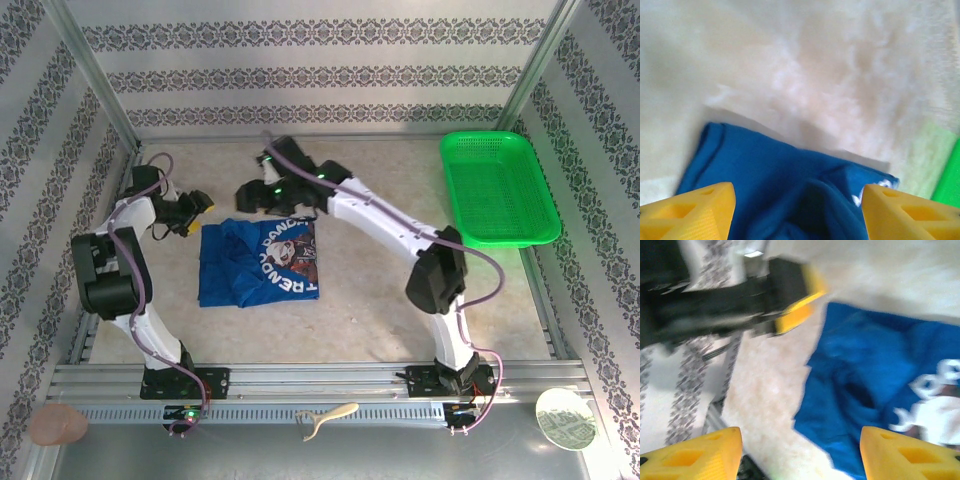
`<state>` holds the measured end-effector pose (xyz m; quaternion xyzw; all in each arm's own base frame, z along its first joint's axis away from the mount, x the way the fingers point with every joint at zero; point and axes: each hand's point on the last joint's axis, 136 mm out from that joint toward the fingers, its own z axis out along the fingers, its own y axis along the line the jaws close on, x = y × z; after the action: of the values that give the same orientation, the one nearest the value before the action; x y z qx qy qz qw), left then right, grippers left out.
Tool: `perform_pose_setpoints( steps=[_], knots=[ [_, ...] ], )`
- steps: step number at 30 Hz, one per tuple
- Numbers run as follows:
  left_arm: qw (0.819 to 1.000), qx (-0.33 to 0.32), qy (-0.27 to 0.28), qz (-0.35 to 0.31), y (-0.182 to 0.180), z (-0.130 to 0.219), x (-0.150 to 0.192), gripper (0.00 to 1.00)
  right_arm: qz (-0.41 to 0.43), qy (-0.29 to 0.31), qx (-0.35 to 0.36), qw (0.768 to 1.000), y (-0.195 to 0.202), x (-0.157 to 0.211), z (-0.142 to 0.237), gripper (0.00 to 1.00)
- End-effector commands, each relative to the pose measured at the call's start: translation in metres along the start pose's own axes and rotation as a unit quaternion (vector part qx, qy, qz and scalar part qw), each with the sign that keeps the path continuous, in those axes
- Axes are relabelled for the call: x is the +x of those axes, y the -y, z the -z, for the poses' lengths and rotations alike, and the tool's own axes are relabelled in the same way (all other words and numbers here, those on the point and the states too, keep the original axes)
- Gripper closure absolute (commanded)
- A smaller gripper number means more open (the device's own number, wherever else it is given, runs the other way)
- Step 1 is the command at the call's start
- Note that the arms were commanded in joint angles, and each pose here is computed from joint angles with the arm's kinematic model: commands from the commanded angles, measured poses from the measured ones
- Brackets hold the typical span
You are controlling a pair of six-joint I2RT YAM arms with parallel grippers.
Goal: Fold the inside-out t-shirt
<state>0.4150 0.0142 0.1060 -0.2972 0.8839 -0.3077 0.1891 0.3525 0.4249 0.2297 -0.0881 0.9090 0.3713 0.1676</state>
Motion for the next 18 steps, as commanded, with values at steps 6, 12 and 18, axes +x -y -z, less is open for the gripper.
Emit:
perform_pose_setpoints(
  steps=[6,12,18],
  knots=[
    [0.994,0.033,-0.048,-0.090,0.084,0.002,0.106,0.31,-0.079,-0.022,0.124,0.989,0.157,0.021,-0.005,0.34],
    [0.988,0.032,-0.082,-0.123,0.115,-0.043,0.152,0.30,-0.107,-0.045,0.115,0.987,0.183,0.025,-0.026,0.34],
    [0.988,-0.028,-0.080,-0.127,0.106,-0.083,0.142,0.30,-0.142,-0.055,0.129,0.980,0.196,0.042,-0.055,0.37]
  ],
)
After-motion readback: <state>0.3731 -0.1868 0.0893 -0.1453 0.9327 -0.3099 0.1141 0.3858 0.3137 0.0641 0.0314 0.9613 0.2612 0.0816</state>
